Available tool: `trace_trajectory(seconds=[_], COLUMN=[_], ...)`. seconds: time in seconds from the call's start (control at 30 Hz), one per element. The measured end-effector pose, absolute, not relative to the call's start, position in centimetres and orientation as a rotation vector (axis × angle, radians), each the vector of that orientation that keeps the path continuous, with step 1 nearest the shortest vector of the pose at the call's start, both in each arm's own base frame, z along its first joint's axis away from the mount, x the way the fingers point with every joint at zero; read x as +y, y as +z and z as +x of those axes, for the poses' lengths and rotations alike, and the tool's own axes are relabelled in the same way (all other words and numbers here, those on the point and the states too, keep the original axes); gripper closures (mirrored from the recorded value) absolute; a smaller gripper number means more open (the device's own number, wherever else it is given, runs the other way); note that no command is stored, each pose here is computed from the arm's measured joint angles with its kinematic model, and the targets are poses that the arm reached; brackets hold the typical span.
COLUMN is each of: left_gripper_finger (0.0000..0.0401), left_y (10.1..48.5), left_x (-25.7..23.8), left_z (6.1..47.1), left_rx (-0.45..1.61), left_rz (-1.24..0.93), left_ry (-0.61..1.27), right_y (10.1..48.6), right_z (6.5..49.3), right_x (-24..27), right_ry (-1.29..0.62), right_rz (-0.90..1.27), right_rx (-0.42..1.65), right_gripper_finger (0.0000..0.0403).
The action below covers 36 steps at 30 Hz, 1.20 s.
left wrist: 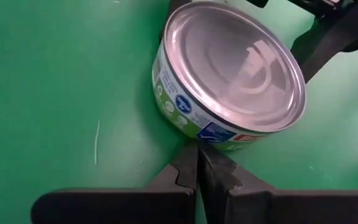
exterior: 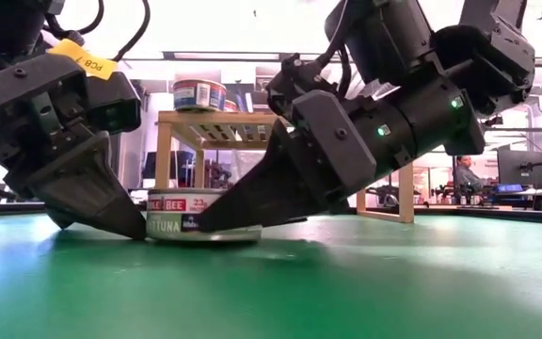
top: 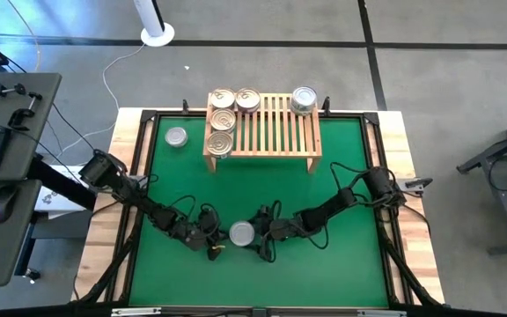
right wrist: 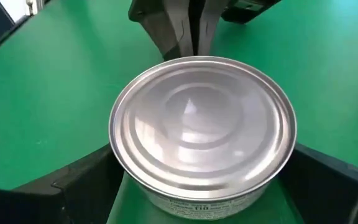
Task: Stack canned seafood by type on shelf
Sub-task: Put the center green tuna can on the shelf aligned with the other green tuna can
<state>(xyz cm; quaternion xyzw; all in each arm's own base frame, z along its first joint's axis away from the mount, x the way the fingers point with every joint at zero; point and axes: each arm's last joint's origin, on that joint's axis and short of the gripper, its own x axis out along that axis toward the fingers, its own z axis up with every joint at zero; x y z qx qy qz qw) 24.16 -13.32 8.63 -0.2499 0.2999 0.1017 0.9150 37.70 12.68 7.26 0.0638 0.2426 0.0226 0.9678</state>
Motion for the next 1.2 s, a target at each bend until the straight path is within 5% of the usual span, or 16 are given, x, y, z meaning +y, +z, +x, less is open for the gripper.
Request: trace_trajectory(seconds=[0.43,0.67,1.2], left_gripper_finger=[0.0401,0.0401,0.0401], left_y=[11.4,12.7,10.5], left_x=[-13.0,-13.4,-13.7], left_z=[22.7,23.8,25.1], left_rx=[0.633,0.481,0.499], left_rz=[-0.466,-0.458,-0.459], left_ry=[0.253,0.178,0.103], right_y=[7.3,7.4,7.6], right_z=[37.7,37.8,37.6], right_x=[12.9,12.7,13.5], right_ry=[0.098,0.098,0.06], right_rz=[0.236,0.244,0.181], right_rx=[0.513,0.495,0.427], right_gripper_finger=[0.0005,0.0004,0.0021])
